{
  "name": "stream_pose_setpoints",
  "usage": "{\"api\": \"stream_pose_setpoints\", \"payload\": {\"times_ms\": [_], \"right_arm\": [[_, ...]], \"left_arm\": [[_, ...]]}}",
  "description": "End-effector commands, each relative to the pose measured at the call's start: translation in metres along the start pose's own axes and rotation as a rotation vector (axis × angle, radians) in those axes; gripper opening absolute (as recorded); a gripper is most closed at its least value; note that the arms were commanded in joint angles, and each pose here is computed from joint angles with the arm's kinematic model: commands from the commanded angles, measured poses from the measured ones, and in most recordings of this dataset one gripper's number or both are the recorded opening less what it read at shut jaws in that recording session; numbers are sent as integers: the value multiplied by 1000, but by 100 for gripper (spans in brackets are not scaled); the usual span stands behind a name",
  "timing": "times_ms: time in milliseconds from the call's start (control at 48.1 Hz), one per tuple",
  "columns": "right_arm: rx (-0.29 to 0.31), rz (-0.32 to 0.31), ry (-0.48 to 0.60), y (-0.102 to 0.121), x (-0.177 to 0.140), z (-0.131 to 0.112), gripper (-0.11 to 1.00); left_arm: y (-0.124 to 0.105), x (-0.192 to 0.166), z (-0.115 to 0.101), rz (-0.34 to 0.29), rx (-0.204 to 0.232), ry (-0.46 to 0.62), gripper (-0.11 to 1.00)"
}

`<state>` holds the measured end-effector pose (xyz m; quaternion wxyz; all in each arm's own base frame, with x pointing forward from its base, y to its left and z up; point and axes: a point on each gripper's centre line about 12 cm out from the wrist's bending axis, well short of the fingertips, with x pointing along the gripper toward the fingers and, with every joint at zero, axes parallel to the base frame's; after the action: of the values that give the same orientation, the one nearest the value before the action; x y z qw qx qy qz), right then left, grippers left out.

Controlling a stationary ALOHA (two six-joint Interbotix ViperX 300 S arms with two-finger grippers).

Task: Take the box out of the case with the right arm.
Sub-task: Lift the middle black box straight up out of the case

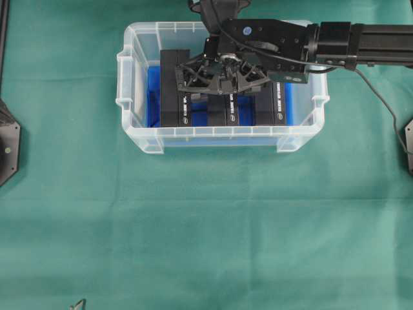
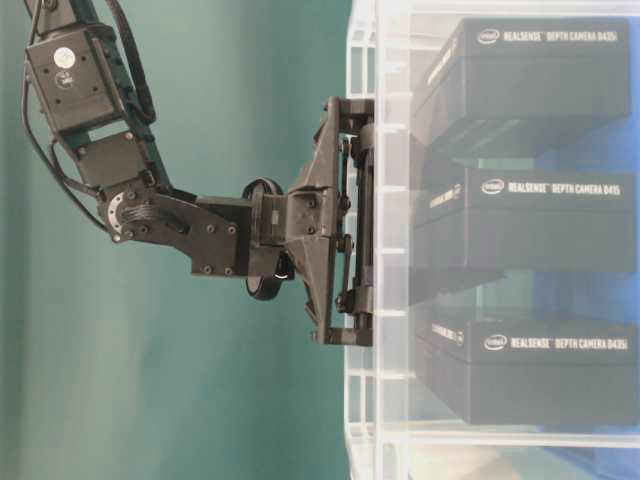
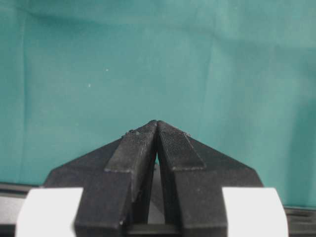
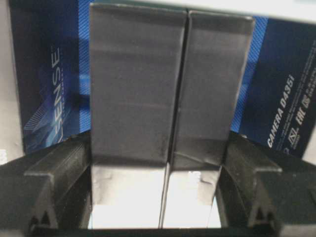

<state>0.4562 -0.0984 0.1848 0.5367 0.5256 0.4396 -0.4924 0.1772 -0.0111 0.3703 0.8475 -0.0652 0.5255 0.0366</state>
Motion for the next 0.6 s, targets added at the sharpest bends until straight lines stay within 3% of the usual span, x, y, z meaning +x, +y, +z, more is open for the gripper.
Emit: {"api": "stream_pose_setpoints", "payload": {"times_ms": [0, 250, 582], "right_arm": [[1, 28, -6, 2, -13, 2, 65], [12, 62, -11, 3, -44, 3, 65], [39, 116, -29, 0, -109, 6, 65]], "left_arm": [[0, -8, 6, -2, -2, -29, 0], [0, -8, 5, -2, -2, -29, 0], [0, -9, 5, -3, -2, -32, 0]]}}
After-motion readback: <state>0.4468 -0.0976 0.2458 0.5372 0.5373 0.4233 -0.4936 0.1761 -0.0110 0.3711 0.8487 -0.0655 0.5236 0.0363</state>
